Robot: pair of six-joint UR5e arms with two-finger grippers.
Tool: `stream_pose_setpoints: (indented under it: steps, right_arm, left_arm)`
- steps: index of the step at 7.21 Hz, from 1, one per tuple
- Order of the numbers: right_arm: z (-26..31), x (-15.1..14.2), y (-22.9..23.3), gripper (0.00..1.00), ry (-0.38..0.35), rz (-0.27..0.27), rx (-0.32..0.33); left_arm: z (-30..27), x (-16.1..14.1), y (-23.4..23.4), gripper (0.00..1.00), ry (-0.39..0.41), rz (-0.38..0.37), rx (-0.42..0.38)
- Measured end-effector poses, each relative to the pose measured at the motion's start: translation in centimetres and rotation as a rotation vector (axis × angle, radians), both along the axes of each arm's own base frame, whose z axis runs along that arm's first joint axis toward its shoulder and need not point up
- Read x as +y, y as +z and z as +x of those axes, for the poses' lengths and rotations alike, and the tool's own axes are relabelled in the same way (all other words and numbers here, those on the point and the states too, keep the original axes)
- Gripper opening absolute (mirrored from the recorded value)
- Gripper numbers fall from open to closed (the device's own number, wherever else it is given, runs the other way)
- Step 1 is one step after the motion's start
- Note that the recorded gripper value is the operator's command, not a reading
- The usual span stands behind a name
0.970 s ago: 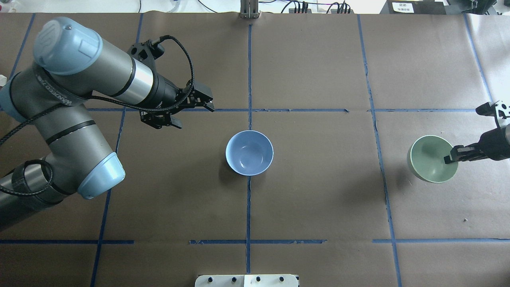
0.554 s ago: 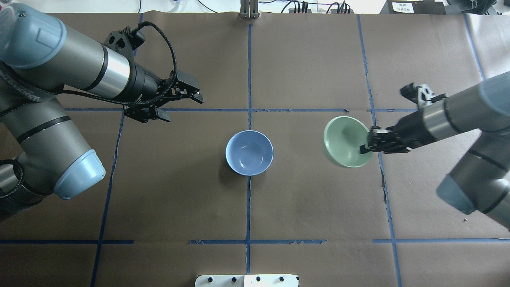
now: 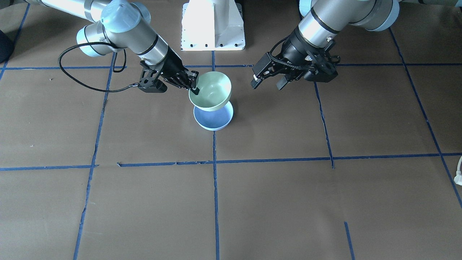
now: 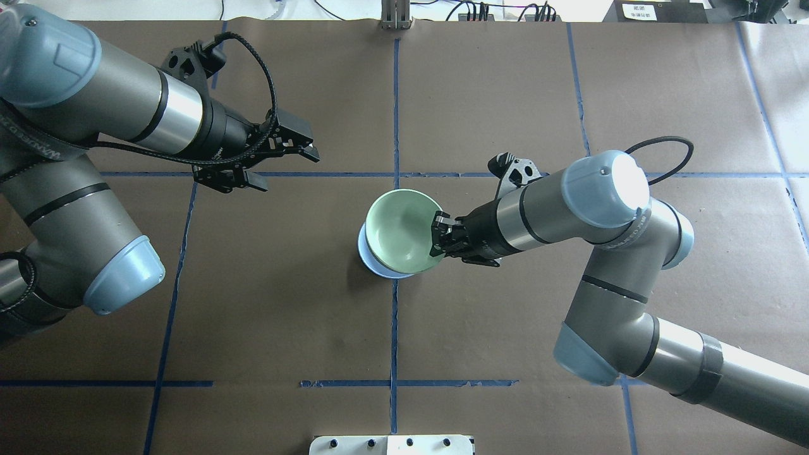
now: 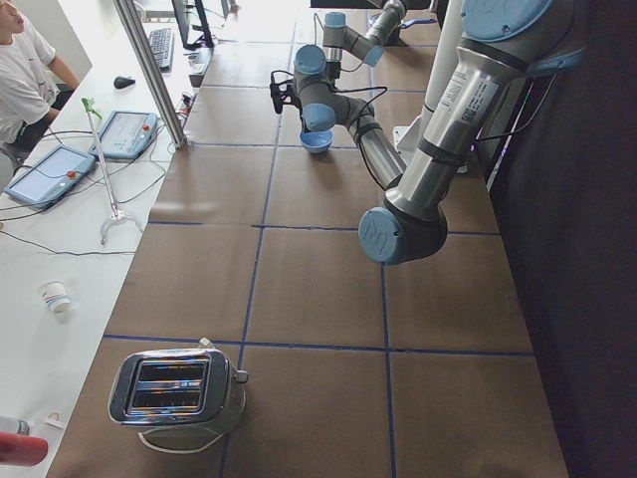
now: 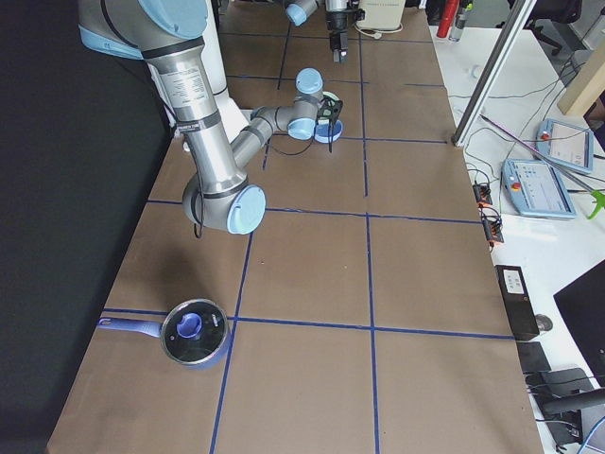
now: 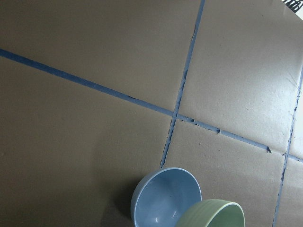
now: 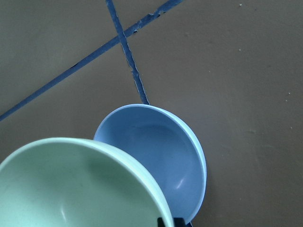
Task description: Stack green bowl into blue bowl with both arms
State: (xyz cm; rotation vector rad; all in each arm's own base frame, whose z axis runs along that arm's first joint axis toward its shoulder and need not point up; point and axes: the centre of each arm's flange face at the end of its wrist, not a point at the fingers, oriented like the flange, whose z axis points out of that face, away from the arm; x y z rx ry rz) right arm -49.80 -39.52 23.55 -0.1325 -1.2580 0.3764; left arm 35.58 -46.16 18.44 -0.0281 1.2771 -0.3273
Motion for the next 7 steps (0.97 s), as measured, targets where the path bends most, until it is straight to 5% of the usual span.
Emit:
stream_pose_setpoints:
  steps: [2, 3, 4, 7]
  right_arm:
    - [-1.9, -1.0, 0.1, 0.00, 0.030, -0.011, 0.029]
    - [-2.4, -1.2, 0.4, 0.61, 0.034, -0.017, 0.040]
    - [-3.0, -1.2, 1.2, 1.00, 0.030, -0.023, 0.056]
    - [-2.6, -1.7, 1.0, 1.00, 0.031, -0.036, 0.071]
  left_arm:
    - [0.0, 0.0, 0.0, 1.00, 0.000, -0.003, 0.001]
    - [0.0, 0.1, 0.0, 1.00, 0.000, -0.004, 0.001]
    - [0.1, 0.1, 0.0, 1.00, 0.001, -0.004, 0.001]
    - [0.3, 0.0, 0.3, 1.00, 0.000, -0.007, -0.005]
